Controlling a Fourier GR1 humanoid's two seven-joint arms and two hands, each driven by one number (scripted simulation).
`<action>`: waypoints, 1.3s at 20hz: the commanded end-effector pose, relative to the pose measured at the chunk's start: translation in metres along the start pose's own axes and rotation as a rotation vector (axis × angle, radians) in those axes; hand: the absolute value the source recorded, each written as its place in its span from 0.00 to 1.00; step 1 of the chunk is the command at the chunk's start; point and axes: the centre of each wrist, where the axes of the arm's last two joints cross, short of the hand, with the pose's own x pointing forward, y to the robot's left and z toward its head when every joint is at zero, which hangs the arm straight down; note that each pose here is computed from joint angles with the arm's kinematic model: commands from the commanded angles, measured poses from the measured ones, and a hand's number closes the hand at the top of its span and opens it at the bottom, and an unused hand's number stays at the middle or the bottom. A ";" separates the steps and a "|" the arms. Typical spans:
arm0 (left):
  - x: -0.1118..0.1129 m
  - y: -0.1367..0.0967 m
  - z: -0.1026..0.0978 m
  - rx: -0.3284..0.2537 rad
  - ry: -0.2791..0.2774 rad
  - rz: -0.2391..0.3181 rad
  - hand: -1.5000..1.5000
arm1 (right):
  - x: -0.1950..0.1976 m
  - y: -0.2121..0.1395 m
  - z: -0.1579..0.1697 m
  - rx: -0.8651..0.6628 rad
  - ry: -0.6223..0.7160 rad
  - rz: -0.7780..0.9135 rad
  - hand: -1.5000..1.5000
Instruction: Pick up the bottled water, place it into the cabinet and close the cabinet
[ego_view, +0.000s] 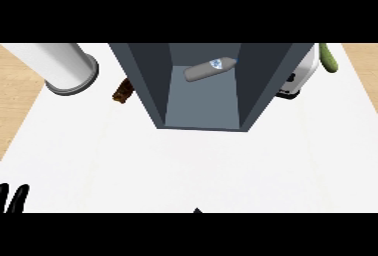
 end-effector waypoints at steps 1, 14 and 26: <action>0.007 0.011 0.017 -0.004 0.006 0.034 0.00 | 0.027 0.033 -0.023 0.118 -0.097 -0.142 1.00; 0.034 0.055 0.036 -0.005 -0.016 0.028 0.00 | 0.043 0.016 -0.111 0.082 -0.066 -0.208 1.00; 0.055 0.071 0.050 0.035 -0.048 0.022 0.00 | 0.050 -0.065 -0.172 0.014 -0.085 -0.345 1.00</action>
